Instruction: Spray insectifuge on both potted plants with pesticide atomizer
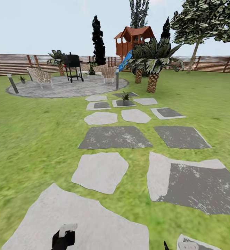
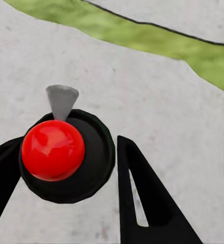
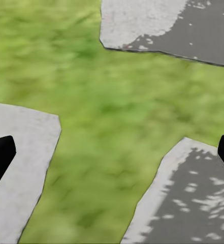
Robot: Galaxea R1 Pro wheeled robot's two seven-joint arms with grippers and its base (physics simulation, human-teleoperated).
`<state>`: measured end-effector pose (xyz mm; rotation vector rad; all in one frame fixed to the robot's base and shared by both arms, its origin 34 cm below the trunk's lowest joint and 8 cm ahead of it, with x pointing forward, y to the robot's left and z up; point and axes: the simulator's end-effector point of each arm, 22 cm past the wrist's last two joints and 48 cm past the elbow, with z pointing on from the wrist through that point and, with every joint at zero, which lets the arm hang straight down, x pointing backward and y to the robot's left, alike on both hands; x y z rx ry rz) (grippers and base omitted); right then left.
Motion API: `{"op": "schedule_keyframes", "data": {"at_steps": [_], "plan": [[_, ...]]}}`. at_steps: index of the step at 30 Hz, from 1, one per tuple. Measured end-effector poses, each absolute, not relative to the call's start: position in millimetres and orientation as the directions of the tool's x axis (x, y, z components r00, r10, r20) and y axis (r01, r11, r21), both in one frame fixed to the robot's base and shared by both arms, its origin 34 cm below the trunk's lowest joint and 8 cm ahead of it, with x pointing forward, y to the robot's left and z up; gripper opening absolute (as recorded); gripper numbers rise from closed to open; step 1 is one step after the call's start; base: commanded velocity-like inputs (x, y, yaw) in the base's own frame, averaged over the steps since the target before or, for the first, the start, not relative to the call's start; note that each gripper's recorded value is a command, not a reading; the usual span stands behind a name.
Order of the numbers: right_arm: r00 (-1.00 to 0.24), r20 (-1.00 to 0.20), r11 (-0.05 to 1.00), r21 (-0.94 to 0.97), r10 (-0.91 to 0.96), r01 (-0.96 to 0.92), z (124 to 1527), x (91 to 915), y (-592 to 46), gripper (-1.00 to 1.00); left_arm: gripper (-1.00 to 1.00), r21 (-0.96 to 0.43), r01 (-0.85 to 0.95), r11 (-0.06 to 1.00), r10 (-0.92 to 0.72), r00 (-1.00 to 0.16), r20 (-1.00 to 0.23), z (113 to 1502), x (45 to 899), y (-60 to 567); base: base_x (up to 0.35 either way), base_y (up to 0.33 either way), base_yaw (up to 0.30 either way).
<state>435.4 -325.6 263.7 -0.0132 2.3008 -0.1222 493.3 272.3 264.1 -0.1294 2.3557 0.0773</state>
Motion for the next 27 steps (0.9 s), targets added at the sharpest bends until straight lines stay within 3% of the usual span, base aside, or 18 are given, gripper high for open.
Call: {"op": "schedule_keyframes", "data": {"at_steps": [27], "plan": [[-0.669, -0.741, 0.995, -0.093, -0.049, 0.03, 263.6, 435.2, -325.7, 1.0, -1.0, 0.017, -0.117, 0.993, -0.071, -0.705, -0.706, 264.1, 493.1, 272.3, 0.3, -0.135, 0.0]]}}
